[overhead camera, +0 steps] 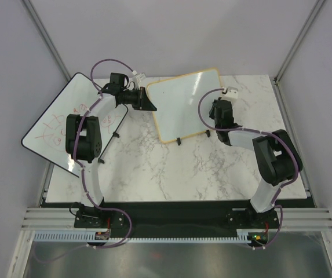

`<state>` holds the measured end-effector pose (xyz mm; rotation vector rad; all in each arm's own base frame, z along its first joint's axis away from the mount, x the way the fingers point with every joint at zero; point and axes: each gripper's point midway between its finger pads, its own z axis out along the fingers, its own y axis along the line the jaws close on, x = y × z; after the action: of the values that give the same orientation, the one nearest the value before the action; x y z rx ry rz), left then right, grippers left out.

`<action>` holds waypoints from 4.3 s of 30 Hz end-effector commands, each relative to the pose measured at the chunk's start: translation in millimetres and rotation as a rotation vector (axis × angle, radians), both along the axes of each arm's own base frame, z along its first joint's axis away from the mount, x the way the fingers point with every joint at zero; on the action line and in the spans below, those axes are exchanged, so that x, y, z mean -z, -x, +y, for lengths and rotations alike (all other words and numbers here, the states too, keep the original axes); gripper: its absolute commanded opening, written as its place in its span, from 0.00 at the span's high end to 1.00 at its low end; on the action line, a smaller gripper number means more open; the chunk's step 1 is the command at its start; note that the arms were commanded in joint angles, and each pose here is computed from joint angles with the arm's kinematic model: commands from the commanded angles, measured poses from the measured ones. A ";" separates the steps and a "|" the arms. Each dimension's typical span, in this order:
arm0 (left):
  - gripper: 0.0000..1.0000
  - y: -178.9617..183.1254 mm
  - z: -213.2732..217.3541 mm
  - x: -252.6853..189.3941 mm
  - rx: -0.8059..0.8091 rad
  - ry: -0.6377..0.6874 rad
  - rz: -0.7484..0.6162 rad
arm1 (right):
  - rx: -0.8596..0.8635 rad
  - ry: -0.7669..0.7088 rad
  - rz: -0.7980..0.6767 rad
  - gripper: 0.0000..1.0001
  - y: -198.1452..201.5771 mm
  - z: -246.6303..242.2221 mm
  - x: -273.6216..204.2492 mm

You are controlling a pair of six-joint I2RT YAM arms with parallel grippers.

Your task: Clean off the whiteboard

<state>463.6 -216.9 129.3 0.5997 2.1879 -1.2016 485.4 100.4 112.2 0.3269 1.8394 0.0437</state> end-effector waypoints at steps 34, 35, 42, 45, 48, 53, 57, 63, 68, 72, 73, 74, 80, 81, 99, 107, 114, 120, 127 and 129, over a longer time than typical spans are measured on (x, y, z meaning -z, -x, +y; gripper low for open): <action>0.98 -19.2 13.0 4.4 -0.002 -0.147 -0.184 | -0.437 0.286 -0.105 1.00 -65.8 152.5 -63.6; 0.98 -19.6 13.2 4.4 -0.003 -0.148 -0.186 | -0.504 0.288 -0.118 1.00 -54.9 176.9 -64.3; 0.98 -19.1 13.9 5.5 -0.004 -0.153 -0.181 | -0.766 0.151 -0.160 1.00 -9.0 265.4 -67.3; 0.98 -18.5 14.3 7.4 -0.007 -0.156 -0.174 | -0.662 0.162 -0.129 1.00 -24.9 241.8 -59.2; 0.98 -17.0 14.5 7.6 -0.003 -0.156 -0.176 | -0.508 0.129 -0.087 1.00 -42.9 188.8 -52.0; 0.98 -16.1 16.0 7.7 0.000 -0.161 -0.185 | -0.137 0.038 0.007 1.00 -47.0 49.2 -22.5; 0.98 -14.8 15.8 8.5 0.007 -0.165 -0.191 | 0.029 -0.071 0.034 1.00 -27.2 -29.8 -5.2; 0.98 -13.3 16.6 12.6 0.006 -0.171 -0.182 | 0.037 -0.044 0.024 1.00 -16.0 -48.4 -9.0; 0.98 -13.1 15.6 12.6 0.009 -0.163 -0.178 | 0.092 -0.075 -0.034 1.00 -15.5 -74.2 -38.2; 0.98 -13.1 15.5 12.2 0.008 -0.163 -0.176 | 0.188 -0.078 -0.024 1.00 -5.9 -115.5 -43.3; 0.98 -13.5 15.6 12.2 0.007 -0.164 -0.178 | 0.204 -0.086 -0.014 1.00 -2.7 -122.4 -40.5; 0.98 -13.4 15.5 11.7 0.008 -0.163 -0.178 | 0.227 -0.092 -0.008 1.00 0.2 -134.1 -38.2; 0.98 -13.0 15.8 11.8 0.011 -0.160 -0.178 | 0.307 -0.138 0.076 1.00 19.4 -169.8 -6.5; 0.98 -12.9 16.0 12.1 0.010 -0.162 -0.177 | 0.315 -0.144 0.106 1.00 23.0 -173.1 4.1; 0.41 -8.1 20.7 9.7 0.018 -0.194 -0.184 | 0.318 -0.127 0.155 0.61 25.6 -189.7 12.1; 0.19 -2.8 22.7 -2.9 0.019 -0.205 -0.216 | 0.245 -0.148 0.140 0.41 19.2 -177.4 2.9; 0.01 27.9 34.0 -17.7 0.029 -0.243 -0.191 | 0.230 -0.161 0.123 0.16 24.0 -168.7 -10.6; 0.01 76.6 67.2 -7.8 0.028 -0.400 -0.133 | 0.259 -0.160 0.172 0.10 48.8 -158.9 -4.1; 0.01 125.3 136.9 41.2 -0.087 -0.597 -0.096 | 0.279 -0.172 0.193 0.10 85.8 -141.2 -1.5; 0.01 142.8 143.1 42.8 -0.101 -0.598 -0.089 | 0.285 -0.179 0.206 0.09 97.9 -137.5 7.5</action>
<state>331.4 -100.0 89.2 0.7317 2.4699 -0.5915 405.4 -37.1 106.9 0.6825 1.9910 -0.0089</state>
